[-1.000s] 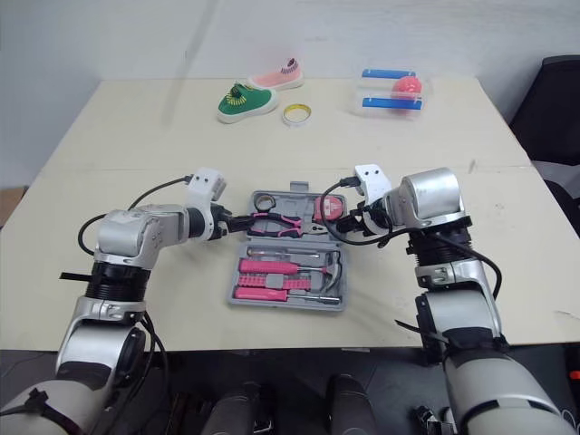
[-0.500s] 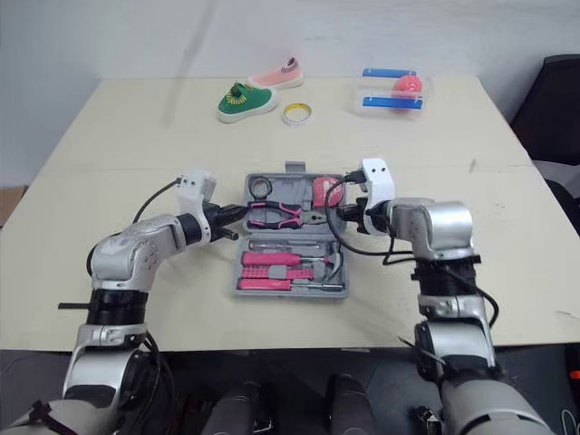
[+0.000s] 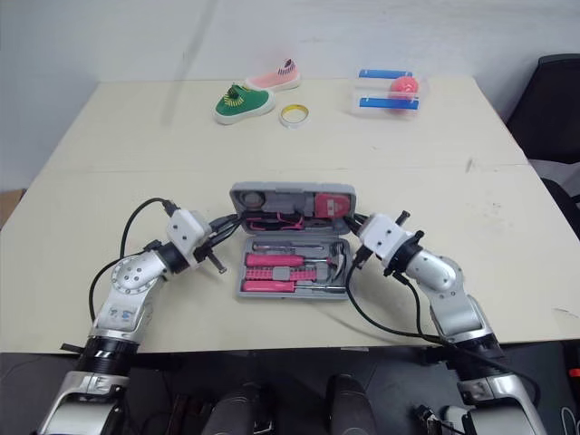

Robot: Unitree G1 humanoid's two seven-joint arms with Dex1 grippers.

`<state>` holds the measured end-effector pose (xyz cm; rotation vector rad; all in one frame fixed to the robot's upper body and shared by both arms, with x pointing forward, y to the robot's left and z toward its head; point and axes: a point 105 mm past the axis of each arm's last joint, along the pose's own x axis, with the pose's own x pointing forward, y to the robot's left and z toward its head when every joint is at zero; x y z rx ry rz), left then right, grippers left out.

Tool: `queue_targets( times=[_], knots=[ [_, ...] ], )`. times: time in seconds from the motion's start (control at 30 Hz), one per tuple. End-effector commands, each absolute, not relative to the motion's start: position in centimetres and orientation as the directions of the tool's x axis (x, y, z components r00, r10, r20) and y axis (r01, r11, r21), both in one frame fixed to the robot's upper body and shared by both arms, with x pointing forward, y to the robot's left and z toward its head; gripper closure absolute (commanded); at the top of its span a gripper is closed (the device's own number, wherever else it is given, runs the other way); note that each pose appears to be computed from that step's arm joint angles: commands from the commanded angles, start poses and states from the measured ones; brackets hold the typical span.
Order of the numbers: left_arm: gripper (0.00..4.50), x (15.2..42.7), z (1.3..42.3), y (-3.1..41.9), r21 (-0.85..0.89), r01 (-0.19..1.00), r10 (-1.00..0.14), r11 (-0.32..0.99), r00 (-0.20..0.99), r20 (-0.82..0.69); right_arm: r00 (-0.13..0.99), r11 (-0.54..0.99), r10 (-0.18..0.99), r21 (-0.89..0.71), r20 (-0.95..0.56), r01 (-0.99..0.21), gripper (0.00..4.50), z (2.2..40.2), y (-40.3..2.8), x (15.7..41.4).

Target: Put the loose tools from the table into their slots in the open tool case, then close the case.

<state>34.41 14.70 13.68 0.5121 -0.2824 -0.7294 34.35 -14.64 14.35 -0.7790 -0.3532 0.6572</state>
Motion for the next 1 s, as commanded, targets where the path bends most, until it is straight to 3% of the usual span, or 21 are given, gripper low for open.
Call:
queue_targets(
  times=[0.03, 0.13, 0.23, 0.4, 0.43, 0.47, 0.57, 0.63, 0.67, 0.77, 0.9, 0.93, 0.97, 1.0],
  knots=[
    [4.43, 34.0, 13.7, 16.7, 0.599, 0.491, -0.663, 0.632, 0.744, 0.09, 0.763, 0.41, 0.646, -0.834, -0.019, -0.369, 4.5, 12.2, -16.8, 33.7],
    [4.43, 33.6, 13.4, 16.8, 0.595, 0.5, -0.676, 0.629, 0.73, 0.1, 0.761, 0.414, 0.648, -0.85, 0.022, -0.327, 4.5, 12.2, -17.3, 33.4],
    [3.59, 32.6, 13.5, 17.0, 0.584, 0.519, -0.697, 0.625, 0.708, 0.117, 0.748, 0.388, 0.663, -0.87, 0.035, -0.304, 3.34, 12.2, -17.8, 32.4],
    [1.39, 30.8, 12.6, 20.5, 0.583, 0.526, -0.67, 0.619, 0.741, 0.043, 0.78, 0.296, 0.626, -0.927, 0.006, -0.23, 0.86, 12.3, -20.4, 31.4],
    [1.35, 30.5, 12.2, 21.3, 0.582, 0.531, -0.659, 0.616, 0.752, 0.013, 0.785, 0.282, 0.62, -0.93, -0.011, -0.236, 0.31, 12.1, -20.9, 31.2],
    [1.35, 29.7, 11.6, 23.1, 0.53, 0.542, -0.626, 0.652, 0.779, -0.026, 0.797, 0.289, 0.601, -0.917, -0.05, -0.275, 0.07, 11.7, -22.1, 30.8],
    [1.35, 28.1, 11.6, 26.0, 0.43, 0.553, -0.585, 0.714, 0.808, -0.069, 0.825, 0.397, 0.561, -0.852, -0.068, -0.34, 0.07, 12.1, -24.0, 30.1],
    [1.35, 28.2, 12.7, 26.0, 0.403, 0.561, -0.595, 0.723, 0.802, -0.049, 0.813, 0.523, 0.573, -0.717, -0.103, -0.46, 0.07, 11.9, -23.9, 29.6],
    [1.35, 28.3, 13.0, 25.9, 0.398, 0.567, -0.601, 0.721, 0.797, -0.047, 0.793, 0.55, 0.598, -0.661, -0.116, -0.511, 0.32, 12.0, -23.5, 29.3],
    [2.22, 29.5, 14.3, 24.1, 0.38, 0.609, -0.647, 0.696, 0.762, -0.036, 0.672, 0.556, 0.723, -0.442, -0.161, -0.704, 1.4, 12.3, -21.1, 27.1],
    [4.18, 31.8, 15.2, 21.0, 0.38, 0.655, -0.698, 0.653, 0.715, -0.033, 0.498, 0.428, 0.821, -0.276, -0.28, -0.861, 3.5, 11.0, -18.6, 24.3],
    [4.49, 32.5, 15.3, 20.3, 0.378, 0.667, -0.709, 0.642, 0.704, -0.037, 0.452, 0.39, 0.836, -0.241, -0.311, -0.889, 3.97, 10.5, -18.1, 23.6],
    [4.5, 32.9, 15.4, 19.8, 0.376, 0.674, -0.716, 0.635, 0.697, -0.041, 0.421, 0.366, 0.845, -0.217, -0.329, -0.905, 4.46, 10.3, -17.7, 23.2],
    [4.5, 33.4, 15.4, 19.4, 0.388, 0.676, -0.72, 0.627, 0.693, -0.045, 0.403, 0.358, 0.851, -0.189, -0.338, -0.914, 4.46, 10.1, -17.5, 22.9]
  ],
)
